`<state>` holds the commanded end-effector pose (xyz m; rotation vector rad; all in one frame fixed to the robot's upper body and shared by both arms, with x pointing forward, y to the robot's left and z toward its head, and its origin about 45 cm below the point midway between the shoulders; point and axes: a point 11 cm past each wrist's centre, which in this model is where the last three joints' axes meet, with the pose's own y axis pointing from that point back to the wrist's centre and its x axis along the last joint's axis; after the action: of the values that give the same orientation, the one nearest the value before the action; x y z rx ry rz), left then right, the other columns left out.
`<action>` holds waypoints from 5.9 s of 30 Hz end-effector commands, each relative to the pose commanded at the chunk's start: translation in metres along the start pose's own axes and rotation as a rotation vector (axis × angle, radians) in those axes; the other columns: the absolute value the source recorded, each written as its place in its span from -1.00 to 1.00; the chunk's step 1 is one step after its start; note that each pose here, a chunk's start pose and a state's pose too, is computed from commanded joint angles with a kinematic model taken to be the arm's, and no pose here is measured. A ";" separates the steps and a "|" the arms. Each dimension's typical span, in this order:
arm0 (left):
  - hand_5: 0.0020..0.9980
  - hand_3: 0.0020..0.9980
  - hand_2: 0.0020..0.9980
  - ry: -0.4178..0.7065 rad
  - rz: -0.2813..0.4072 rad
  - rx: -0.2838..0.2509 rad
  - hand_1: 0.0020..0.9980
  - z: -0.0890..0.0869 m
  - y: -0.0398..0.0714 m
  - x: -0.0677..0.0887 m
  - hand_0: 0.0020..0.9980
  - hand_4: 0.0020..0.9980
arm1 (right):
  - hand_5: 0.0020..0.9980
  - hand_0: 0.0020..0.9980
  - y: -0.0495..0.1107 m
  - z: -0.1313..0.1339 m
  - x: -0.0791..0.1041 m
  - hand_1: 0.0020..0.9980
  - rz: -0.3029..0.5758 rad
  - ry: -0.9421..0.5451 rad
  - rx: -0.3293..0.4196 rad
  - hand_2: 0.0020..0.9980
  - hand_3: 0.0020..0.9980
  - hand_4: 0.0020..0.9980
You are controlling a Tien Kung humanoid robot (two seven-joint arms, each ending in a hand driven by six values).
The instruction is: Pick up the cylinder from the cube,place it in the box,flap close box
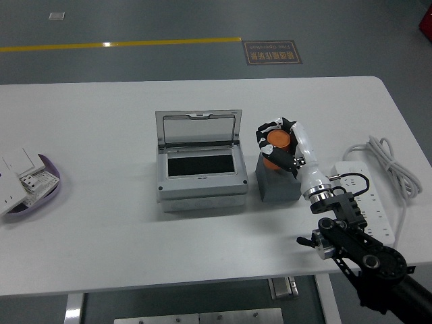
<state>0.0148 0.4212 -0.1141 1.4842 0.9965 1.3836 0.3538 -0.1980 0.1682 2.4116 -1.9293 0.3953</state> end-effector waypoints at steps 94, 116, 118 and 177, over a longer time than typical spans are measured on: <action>-0.65 0.24 0.19 -0.017 0.011 -0.017 0.21 0.011 0.001 0.008 0.15 0.28 | -0.10 0.62 -0.104 -0.095 -0.045 0.35 -0.246 0.726 0.080 0.36 0.38 0.74; -0.66 0.24 0.19 -0.018 0.010 -0.019 0.21 0.011 0.001 0.006 0.15 0.29 | -0.11 0.58 -0.063 -0.066 -0.058 0.32 -0.353 0.813 0.060 0.32 0.33 0.65; -0.66 0.24 0.19 -0.017 0.009 -0.023 0.21 0.011 0.001 0.006 0.15 0.29 | -0.11 0.58 -0.054 -0.064 -0.059 0.32 -0.368 0.813 0.056 0.32 0.33 0.65; -0.66 0.24 0.19 0.009 0.020 -0.011 0.21 0.005 0.000 0.011 0.15 0.28 | -0.66 0.28 0.019 -0.011 0.108 0.25 0.224 -0.071 -0.044 0.21 0.35 0.57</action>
<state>0.0204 0.4313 -0.1103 1.4846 0.9812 1.4087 0.3553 -0.3035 0.1994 2.2189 -2.2214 0.2730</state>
